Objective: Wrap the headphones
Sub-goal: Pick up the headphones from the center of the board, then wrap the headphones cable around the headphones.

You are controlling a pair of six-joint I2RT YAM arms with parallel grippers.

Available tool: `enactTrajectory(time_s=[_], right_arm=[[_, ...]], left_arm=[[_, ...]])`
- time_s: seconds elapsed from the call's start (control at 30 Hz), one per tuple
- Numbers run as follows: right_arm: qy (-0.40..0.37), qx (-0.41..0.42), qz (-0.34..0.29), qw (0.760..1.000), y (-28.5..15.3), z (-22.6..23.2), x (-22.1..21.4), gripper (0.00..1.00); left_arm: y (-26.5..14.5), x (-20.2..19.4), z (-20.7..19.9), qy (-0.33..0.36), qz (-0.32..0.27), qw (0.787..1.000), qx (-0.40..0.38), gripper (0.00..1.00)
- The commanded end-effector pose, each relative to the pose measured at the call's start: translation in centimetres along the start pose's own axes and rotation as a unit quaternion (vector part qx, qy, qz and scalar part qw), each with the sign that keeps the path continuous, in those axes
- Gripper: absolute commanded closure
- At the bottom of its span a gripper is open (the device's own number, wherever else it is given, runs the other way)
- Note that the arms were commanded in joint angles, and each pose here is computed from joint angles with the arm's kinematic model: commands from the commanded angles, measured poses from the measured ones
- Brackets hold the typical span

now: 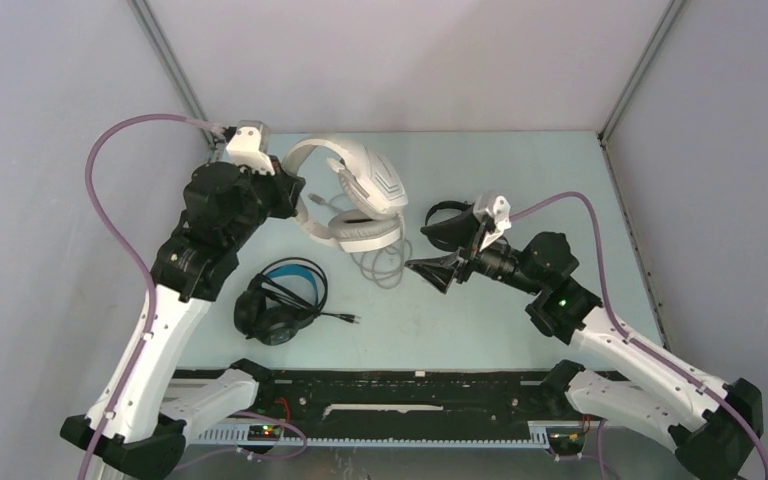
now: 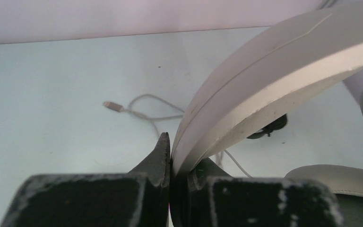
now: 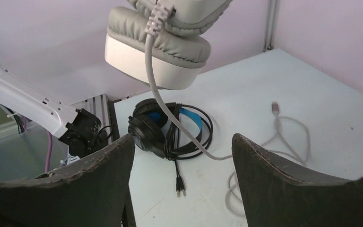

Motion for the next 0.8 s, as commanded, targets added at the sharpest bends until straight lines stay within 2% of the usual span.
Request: enactTrajectory(time_s=[0.0, 0.2, 0.5, 0.77], right_arm=[[-0.087, 0.044, -0.057, 0.994, 1.9, 0.8, 0.5, 0.25], [-0.104, 0.038, -0.092, 0.990, 3.6, 0.7, -0.7, 0.40], [-0.143, 0.097, -0.116, 0.978, 4.8, 0.8, -2.2, 0.41], [-0.142, 0.124, -0.115, 0.975, 6.0, 0.5, -3.3, 0.45]], left_arm=[[-2.1, 4.0, -1.5, -0.067, -0.078, 0.993, -0.063, 1.00], [-3.6, 4.6, -2.1, -0.108, -0.104, 0.984, -0.099, 1.00], [-4.9, 5.8, -3.2, -0.153, -0.119, 0.969, -0.155, 1.00], [-5.6, 6.9, -4.0, -0.174, -0.131, 0.955, -0.200, 1.00]])
Point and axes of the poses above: each gripper's point midway between its finger pads, its own y axis out along the fingers, its own z axis along the line the jaws close on, x = y × z, the point moved 10 cm from there along -y, back along the fingers, and after that the axes turned 7 degrees about y, right-handed, at the moved point
